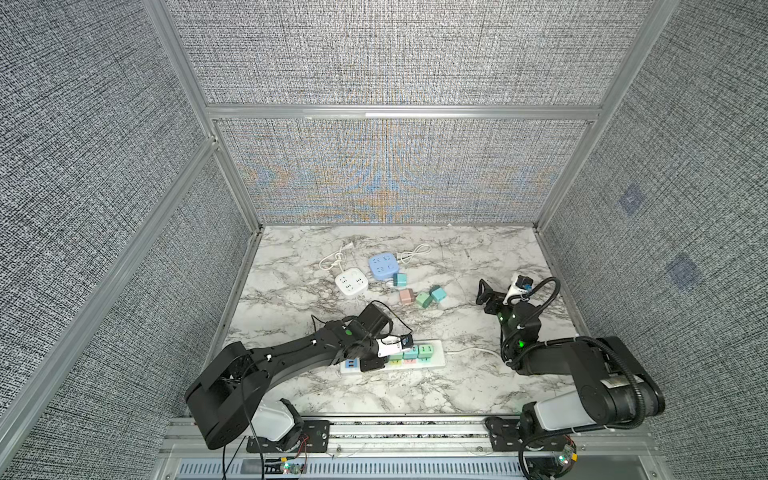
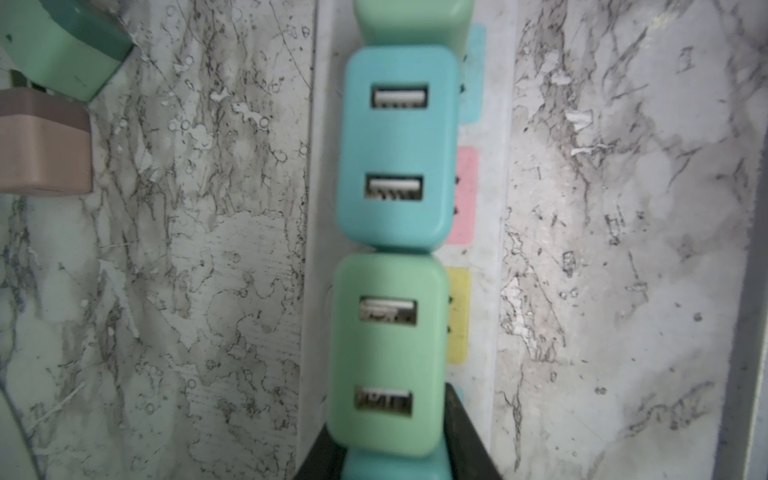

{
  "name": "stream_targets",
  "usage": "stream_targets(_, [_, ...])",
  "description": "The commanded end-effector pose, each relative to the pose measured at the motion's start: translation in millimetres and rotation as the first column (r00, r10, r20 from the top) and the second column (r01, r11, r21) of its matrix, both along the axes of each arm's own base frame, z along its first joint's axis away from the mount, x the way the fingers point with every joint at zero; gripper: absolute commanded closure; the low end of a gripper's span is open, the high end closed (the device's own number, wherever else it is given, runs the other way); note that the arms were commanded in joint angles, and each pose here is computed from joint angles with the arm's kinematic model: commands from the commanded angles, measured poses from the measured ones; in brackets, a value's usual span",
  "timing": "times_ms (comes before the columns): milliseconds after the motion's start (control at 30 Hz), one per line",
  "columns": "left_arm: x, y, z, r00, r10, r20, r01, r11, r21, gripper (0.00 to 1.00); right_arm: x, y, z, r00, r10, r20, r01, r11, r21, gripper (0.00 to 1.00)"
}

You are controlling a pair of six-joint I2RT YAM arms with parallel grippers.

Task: Insert the plug
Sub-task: 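Open the left gripper and lift it off the strip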

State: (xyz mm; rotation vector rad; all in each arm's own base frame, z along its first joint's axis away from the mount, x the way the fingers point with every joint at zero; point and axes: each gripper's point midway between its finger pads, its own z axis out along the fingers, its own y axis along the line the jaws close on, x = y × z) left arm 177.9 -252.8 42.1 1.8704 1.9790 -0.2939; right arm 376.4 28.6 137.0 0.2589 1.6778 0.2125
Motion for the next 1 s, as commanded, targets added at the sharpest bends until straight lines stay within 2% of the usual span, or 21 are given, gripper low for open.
stream_targets(0, [13.7,23.4,-7.5,0.995,0.071,0.074,-0.079,0.991,0.109,0.46,1.4,0.6,3.0,1.0,0.001,0.01,-0.001,1.0,0.009,0.01])
stream_targets(33, [15.2,21.1,-3.1,0.994,0.068,0.085,-0.076,0.993,0.094,0.03,1.6,0.7,3.5,1.0,0.001,0.011,-0.001,1.0,0.01,0.01])
stream_targets(267, [33.8,1.8,56.5,0.965,0.087,0.246,-0.064,0.993,-0.098,0.01,1.7,0.9,2.9,1.0,0.003,0.009,-0.003,1.0,0.009,0.01])
stream_targets(400, [52.3,5.5,102.9,0.891,0.225,0.395,-0.124,0.956,-0.265,0.01,4.4,1.5,1.9,1.0,0.004,0.003,-0.004,1.0,0.009,0.0])
stream_targets(467, [65.4,14.9,126.6,0.812,0.37,0.452,-0.19,0.899,-0.394,0.01,6.9,3.3,2.8,1.0,0.012,0.0,-0.012,1.0,0.006,0.01])
stream_targets(500, [73.3,20.8,142.7,0.749,0.477,0.459,-0.225,0.835,-0.502,0.01,8.1,3.9,2.4,1.0,0.015,-0.004,-0.015,1.0,0.005,0.01])
stream_targets(533, [79.4,30.3,156.8,0.681,0.592,0.431,-0.259,0.745,-0.615,0.01,8.6,4.5,1.6,1.0,0.018,-0.007,-0.018,1.0,0.003,0.01])
stream_targets(600, [83.9,52.1,176.6,0.56,0.741,0.37,-0.27,0.586,-0.764,0.01,9.4,4.7,1.6,1.0,0.019,-0.008,-0.019,1.0,0.003,0.0])
stream_targets(667, [84.6,75.6,189.0,0.459,0.829,0.32,-0.257,0.469,-0.845,0.01,9.1,4.9,1.1,1.0,0.02,-0.009,-0.02,1.0,0.003,0.0])
stream_targets(733, [85.0,93.6,191.1,0.395,0.874,0.283,-0.252,0.399,-0.881,0.01,9.3,4.7,1.7,1.0,0.021,-0.007,-0.021,1.0,0.003,0.0])
stream_targets(800, [86.3,100.5,187.6,0.375,0.898,0.23,-0.269,0.343,-0.9,0.01,10.2,5.0,1.2,1.0,0.022,-0.01,-0.022,1.0,0.003,0.0])
stream_targets(967, [83.9,88.9,185.8,0.433,0.88,0.197,-0.186,0.302,-0.935,0.01,14.9,7.7,-1.6,0.999,0.033,-0.034,-0.033,0.999,-0.002,0.0])
